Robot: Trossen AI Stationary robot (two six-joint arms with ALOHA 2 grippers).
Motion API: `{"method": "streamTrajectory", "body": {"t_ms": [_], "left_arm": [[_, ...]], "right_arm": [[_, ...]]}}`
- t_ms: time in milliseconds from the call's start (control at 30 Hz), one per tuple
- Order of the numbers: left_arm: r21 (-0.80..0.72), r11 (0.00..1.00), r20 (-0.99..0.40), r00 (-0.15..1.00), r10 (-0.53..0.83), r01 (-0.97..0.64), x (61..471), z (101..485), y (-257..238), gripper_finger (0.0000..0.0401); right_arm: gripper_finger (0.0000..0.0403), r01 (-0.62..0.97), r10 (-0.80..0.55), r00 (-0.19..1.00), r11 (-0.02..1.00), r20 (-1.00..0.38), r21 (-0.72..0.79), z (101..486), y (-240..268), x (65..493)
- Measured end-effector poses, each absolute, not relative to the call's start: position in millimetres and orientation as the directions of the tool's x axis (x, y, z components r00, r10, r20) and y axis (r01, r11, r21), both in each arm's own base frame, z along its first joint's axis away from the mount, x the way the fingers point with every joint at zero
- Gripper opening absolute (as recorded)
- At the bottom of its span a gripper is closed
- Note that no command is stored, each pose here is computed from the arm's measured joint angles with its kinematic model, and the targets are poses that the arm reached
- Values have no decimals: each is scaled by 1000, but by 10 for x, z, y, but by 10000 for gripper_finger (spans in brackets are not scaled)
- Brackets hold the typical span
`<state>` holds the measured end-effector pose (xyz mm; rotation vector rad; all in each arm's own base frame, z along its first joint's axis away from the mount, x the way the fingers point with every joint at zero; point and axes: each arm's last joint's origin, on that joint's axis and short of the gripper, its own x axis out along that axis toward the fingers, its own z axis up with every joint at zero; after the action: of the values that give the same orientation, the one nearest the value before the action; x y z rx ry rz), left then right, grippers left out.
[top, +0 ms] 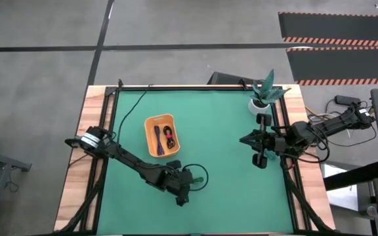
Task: Pick and place USB-C Cables
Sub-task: Put the green USB cable into the orange bin
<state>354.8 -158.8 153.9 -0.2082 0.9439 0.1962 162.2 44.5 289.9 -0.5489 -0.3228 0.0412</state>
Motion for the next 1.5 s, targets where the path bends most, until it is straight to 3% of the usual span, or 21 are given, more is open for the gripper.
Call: {"method": "streamTrajectory", "body": {"t_ms": [333, 533, 900, 1000, 1333, 1500], "left_arm": [[-351, 819, -758, 651, 36, -453, 3459, 2106, -1559, 20], [-453, 659, -636, 736, 233, -600, 3291, 2566, -1350, 20], [-525, 488, -440, 714, 545, -697, 2860, 3212, -859, 20], [-606, 382, -415, 686, 597, -698, 2808, 3277, -722, 20], [-580, 278, -517, 610, 601, -766, 2827, 3165, -403, 20], [-576, 178, -564, 546, 620, -798, 2774, 3109, -314, 20]], "right_arm": [[9, 42, 123, 953, 852, 278, -522, 2888, 445, 1623], [9, 44, 122, 952, 852, 281, -521, 2892, 443, 1621], [9, 43, 123, 952, 852, 279, -522, 2890, 444, 1624], [9, 44, 123, 952, 852, 281, -521, 2893, 443, 1621], [9, 43, 123, 953, 851, 278, -523, 2889, 444, 1623], [9, 65, 97, 956, 851, 277, -521, 2889, 436, 1624]]}}
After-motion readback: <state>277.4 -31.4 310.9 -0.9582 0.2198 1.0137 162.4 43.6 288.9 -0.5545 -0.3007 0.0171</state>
